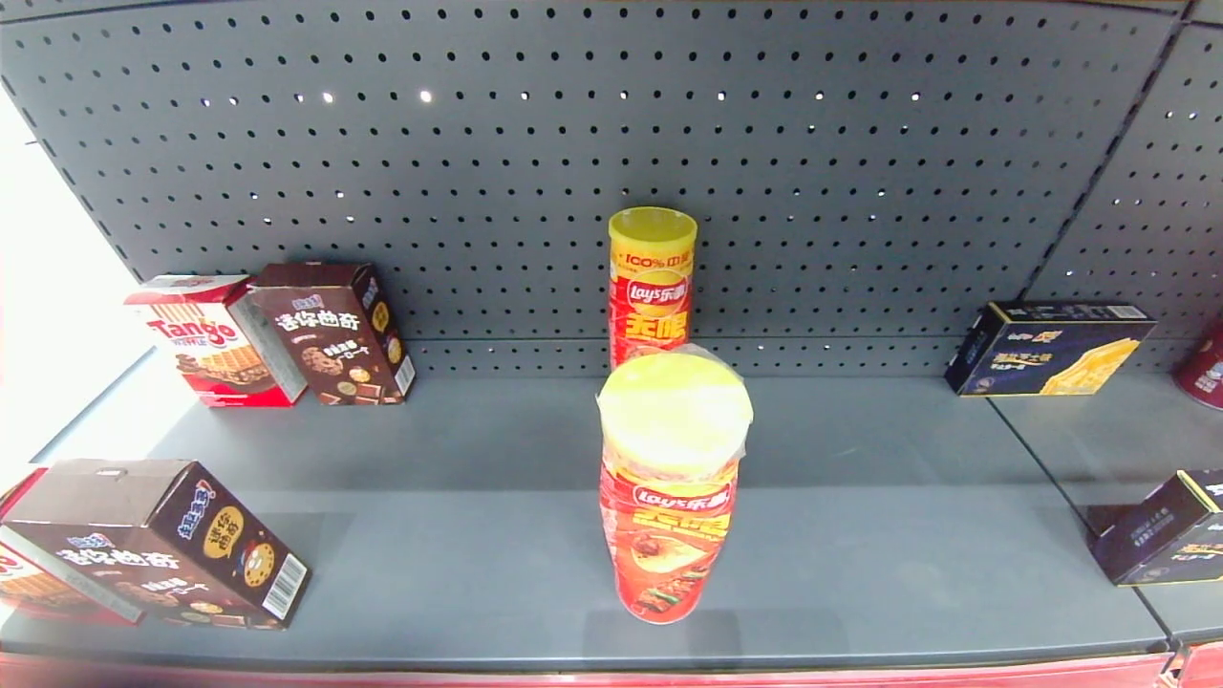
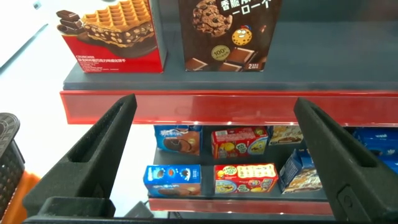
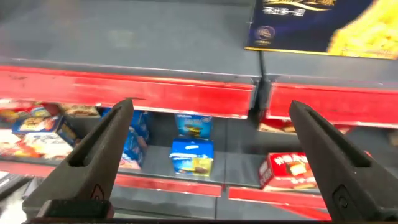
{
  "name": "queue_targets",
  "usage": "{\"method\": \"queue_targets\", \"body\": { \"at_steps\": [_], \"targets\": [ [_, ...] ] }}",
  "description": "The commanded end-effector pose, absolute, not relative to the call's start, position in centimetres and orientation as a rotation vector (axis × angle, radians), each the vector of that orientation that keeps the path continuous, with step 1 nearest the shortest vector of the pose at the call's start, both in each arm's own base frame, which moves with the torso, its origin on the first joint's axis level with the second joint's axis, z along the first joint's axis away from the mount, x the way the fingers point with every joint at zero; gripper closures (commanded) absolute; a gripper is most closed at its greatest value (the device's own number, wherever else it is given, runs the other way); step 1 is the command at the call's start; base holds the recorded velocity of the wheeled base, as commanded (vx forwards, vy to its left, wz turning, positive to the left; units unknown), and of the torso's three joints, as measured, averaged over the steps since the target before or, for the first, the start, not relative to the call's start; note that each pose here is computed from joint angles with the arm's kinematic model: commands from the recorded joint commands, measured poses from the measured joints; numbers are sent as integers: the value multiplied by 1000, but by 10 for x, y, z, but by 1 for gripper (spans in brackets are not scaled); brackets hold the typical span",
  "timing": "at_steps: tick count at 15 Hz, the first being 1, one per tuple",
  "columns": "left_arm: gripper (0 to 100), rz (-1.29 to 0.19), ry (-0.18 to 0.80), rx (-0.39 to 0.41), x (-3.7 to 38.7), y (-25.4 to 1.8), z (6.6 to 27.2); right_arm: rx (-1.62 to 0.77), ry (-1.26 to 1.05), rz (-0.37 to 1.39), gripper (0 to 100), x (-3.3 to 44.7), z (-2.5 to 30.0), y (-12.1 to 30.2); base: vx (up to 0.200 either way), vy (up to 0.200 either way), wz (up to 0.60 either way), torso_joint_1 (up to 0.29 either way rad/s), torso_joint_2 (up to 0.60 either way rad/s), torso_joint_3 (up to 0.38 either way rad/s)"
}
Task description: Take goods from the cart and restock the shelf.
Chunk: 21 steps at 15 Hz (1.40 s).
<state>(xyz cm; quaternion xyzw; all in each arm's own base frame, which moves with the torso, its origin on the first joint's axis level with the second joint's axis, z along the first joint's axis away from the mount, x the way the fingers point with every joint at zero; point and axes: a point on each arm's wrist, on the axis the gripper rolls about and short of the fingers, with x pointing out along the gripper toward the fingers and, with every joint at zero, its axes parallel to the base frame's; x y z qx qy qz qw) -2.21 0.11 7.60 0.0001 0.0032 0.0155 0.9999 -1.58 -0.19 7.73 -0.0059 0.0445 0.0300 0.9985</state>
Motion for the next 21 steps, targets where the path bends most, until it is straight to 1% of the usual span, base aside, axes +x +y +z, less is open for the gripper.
{"method": "queue_targets", "body": {
  "at_steps": [1, 2, 3, 21],
  "targets": [
    [0, 31, 8, 0, -22, 1, 76, -5, 83, -72, 0, -16, 77, 0, 0, 0, 0, 0, 0, 0],
    [0, 31, 8, 0, -22, 1, 76, -6, 82, -63, 0, -17, 77, 0, 0, 0, 0, 0, 0, 0],
    [0, 29, 8, -1, -22, 1, 76, -5, -1, -23, 0, -23, 76, -1, 0, 0, 0, 0, 0, 0],
    [0, 23, 8, 0, -22, 1, 76, -6, 2, -15, 0, -23, 76, 0, 0, 0, 0, 0, 0, 0]
  ]
}}
